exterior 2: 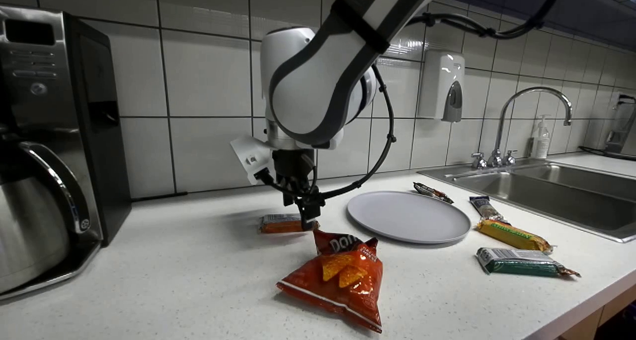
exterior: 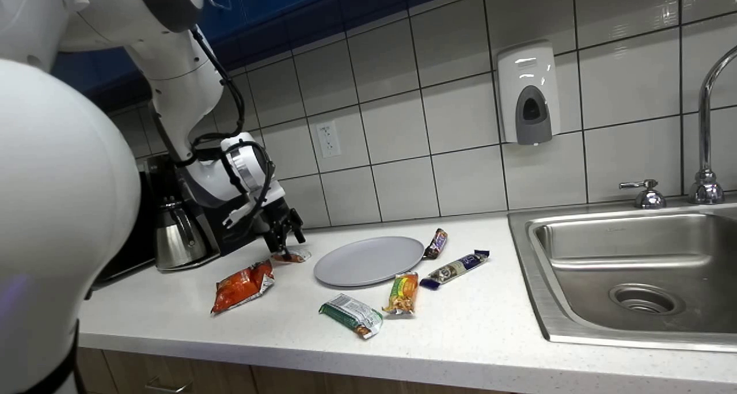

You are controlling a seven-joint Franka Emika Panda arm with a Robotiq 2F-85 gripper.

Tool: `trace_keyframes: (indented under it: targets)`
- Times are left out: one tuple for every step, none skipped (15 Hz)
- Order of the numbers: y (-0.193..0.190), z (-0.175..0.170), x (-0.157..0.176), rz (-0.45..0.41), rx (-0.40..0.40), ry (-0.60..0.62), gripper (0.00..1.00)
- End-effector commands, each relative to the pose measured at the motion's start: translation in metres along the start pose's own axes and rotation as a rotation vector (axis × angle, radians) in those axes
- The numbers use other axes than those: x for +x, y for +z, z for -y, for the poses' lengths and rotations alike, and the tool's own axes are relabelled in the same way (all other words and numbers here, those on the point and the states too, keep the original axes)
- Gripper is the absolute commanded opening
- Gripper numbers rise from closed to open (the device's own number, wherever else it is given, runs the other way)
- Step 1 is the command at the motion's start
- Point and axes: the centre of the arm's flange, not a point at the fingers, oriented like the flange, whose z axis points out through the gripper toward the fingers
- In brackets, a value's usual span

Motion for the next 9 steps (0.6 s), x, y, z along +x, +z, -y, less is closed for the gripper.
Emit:
trace_keyframes:
  targets:
    - [0.0017,0.0116,-0.0029,0.039,0.016,0.052,1.0]
    - [0.0012,0.0124,-0.0032,0.048,0.022,0.058,1.0]
    - [0.0007,0.0133,-0.0032,0.065,0.03,0.065,1.0]
    - [-0.0001,0.0141,-0.0032,0.073,0.037,0.073,1.0]
    - [-0.0006,0.0145,-0.0034,0.081,0.043,0.079,1.0]
    - [-0.0007,0.0145,-0.003,0.088,0.047,0.085,1.0]
    - [-0.0004,0.0147,-0.0019,0.101,0.05,0.093,1.0]
    - [-0.0003,0.015,-0.001,0.111,0.053,0.103,1.0]
    - [-0.0002,0.0152,-0.0002,0.12,0.056,0.111,1.0]
